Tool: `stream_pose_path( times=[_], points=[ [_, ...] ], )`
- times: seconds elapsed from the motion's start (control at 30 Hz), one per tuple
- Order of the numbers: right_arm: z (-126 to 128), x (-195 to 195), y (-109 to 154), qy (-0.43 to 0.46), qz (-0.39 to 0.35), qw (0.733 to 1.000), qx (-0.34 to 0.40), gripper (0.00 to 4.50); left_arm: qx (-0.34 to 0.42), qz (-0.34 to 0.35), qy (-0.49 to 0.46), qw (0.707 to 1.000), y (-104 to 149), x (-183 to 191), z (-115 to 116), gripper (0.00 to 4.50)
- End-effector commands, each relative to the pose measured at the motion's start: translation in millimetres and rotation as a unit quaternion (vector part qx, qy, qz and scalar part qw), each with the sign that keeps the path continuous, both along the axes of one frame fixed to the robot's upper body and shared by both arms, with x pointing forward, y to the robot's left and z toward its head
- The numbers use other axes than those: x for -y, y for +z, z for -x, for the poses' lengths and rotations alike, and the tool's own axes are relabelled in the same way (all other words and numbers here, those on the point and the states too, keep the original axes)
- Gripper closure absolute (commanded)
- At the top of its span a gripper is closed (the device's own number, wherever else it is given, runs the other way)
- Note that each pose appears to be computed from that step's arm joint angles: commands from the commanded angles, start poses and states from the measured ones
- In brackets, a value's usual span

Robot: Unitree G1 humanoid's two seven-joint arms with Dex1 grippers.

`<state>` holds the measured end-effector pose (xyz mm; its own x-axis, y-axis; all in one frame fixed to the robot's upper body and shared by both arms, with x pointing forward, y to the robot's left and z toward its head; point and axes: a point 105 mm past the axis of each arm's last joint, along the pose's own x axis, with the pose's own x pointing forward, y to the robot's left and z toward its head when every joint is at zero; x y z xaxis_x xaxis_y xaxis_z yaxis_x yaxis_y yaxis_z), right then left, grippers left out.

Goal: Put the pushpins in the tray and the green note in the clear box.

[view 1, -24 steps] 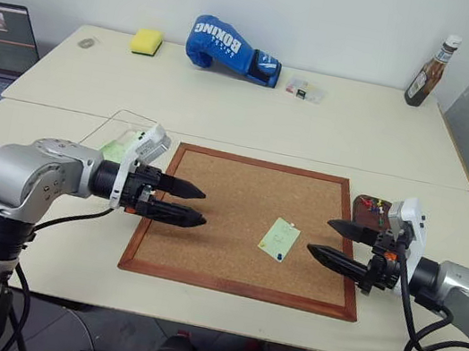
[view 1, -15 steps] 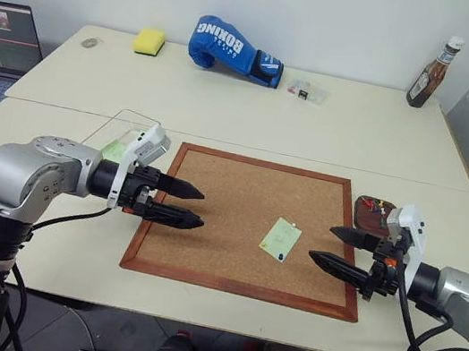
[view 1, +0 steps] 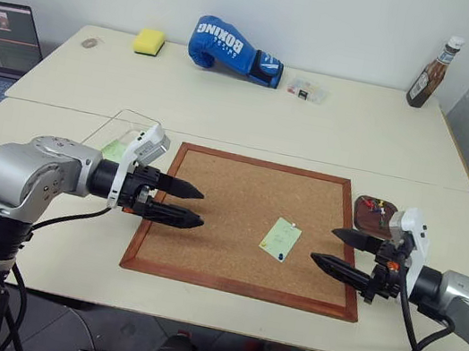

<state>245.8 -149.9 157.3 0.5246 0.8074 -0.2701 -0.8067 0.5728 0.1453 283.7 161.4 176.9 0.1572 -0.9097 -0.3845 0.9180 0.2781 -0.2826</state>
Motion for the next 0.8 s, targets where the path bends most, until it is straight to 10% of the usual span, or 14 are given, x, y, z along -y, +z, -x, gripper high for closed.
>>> stream_pose_path(
  times=[0.03,0.17,0.8],
  points=[
    [1,-3,4,0.004,0.011,1.0,0.027,0.02,0.017,0.004,0.002,1.0,8,-1,-1,0.02],
    [0,-10,2,0.001,0.025,0.998,0.058,0.0,0.041,0.021,0.026,0.999,10,3,-11,0.2],
    [-46,-56,-17,-0.012,0.015,0.989,0.147,0.0,0.22,0.02,0.069,0.973,-39,42,-28,3.66]
  ],
)
